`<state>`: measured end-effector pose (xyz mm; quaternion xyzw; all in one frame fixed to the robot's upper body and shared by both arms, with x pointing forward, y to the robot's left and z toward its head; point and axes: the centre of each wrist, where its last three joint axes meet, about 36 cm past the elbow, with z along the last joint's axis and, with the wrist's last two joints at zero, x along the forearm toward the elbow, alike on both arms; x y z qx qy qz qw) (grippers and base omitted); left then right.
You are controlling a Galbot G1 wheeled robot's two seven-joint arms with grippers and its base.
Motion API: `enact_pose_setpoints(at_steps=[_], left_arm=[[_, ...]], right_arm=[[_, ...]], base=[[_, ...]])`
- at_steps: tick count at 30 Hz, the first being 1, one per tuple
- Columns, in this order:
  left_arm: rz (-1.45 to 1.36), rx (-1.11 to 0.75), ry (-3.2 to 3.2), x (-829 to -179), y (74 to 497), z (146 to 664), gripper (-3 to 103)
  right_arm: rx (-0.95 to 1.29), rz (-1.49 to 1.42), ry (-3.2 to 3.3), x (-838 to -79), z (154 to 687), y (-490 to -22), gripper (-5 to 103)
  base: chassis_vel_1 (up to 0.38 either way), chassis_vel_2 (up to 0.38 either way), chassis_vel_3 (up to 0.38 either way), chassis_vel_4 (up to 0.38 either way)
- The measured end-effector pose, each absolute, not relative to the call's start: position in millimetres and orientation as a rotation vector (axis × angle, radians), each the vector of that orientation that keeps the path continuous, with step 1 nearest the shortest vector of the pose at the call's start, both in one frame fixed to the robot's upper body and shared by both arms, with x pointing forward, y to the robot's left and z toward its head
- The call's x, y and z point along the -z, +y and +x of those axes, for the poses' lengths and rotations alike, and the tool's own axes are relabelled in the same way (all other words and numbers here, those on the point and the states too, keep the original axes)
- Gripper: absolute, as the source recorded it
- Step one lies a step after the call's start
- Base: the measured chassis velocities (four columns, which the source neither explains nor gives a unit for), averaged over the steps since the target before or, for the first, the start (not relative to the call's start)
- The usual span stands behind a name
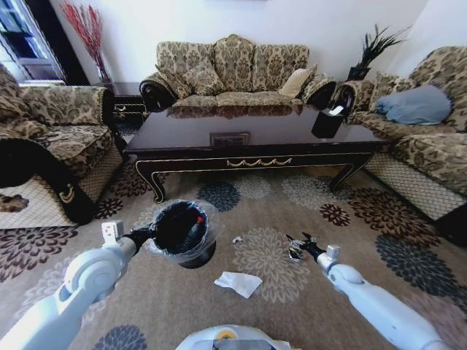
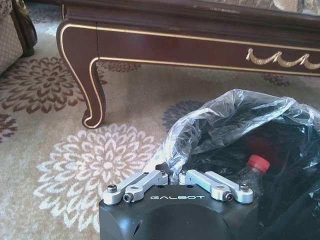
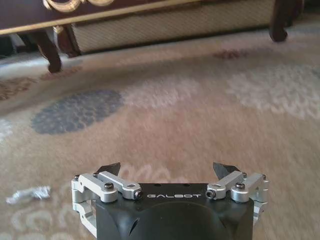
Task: Move to the front of the table and pick up the trash from the floor, then place it into the trash bin.
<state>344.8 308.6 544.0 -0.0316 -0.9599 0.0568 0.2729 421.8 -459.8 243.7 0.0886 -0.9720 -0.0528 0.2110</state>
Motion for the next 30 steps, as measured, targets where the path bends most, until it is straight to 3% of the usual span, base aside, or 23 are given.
enact_pose_setpoints(at_steps=[20,30], left_arm=[[-0.08,-0.124,-2.569,-542.0,309.8,341.6,4],[-0.079,-0.117,-2.573,-544.4,309.9,337.9,4]], right_arm=[[0.093,-0.108,-2.545,-206.1,416.7,-439.6,100],[0.052,-0.103,-2.526,-197.7,410.7,-432.2,100]], base=[[0.0,0.0,0.0,0.0],[0.0,0.0,0.0,0.0]])
